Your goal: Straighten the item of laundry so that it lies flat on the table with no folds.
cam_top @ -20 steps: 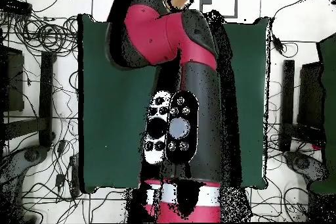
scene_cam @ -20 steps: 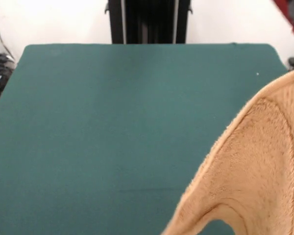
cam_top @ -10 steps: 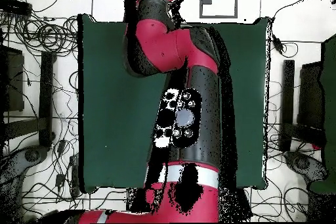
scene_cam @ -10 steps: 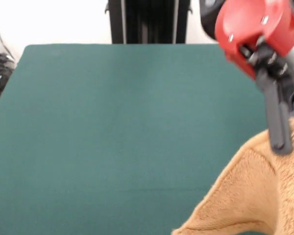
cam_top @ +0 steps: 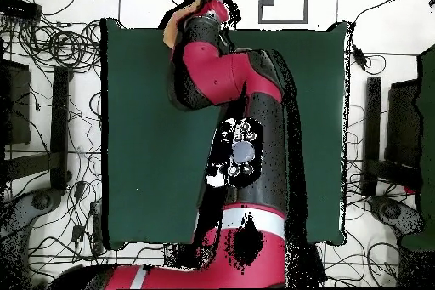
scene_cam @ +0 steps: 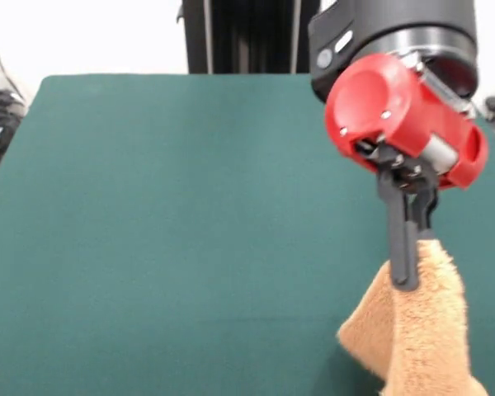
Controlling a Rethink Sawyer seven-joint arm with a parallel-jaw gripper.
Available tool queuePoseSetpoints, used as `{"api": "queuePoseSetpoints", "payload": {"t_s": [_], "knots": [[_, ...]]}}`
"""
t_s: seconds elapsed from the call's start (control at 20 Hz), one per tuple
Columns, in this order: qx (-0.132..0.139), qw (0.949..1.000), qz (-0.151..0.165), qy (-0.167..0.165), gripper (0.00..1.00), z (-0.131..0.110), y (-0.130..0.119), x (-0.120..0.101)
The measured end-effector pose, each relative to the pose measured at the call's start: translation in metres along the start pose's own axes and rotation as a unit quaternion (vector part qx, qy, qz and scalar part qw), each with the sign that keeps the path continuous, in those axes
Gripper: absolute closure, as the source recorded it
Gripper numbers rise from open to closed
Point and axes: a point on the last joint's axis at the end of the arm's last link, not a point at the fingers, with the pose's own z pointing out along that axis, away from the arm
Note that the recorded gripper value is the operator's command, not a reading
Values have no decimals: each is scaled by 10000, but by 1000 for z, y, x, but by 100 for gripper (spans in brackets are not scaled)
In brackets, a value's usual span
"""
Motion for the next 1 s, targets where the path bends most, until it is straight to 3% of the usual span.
{"api": "queuePoseSetpoints", "payload": {"t_s": [0.25,0.55,0.7,0.75,1.0], "knots": [[-140,9997,153,152,100,-3,0,27],[-214,9980,578,153,100,-12,-34,48],[-206,9962,829,195,100,-15,-60,57],[-195,9942,1024,261,100,-17,-81,65],[-186,9876,1471,511,100,-21,-133,85]]}}
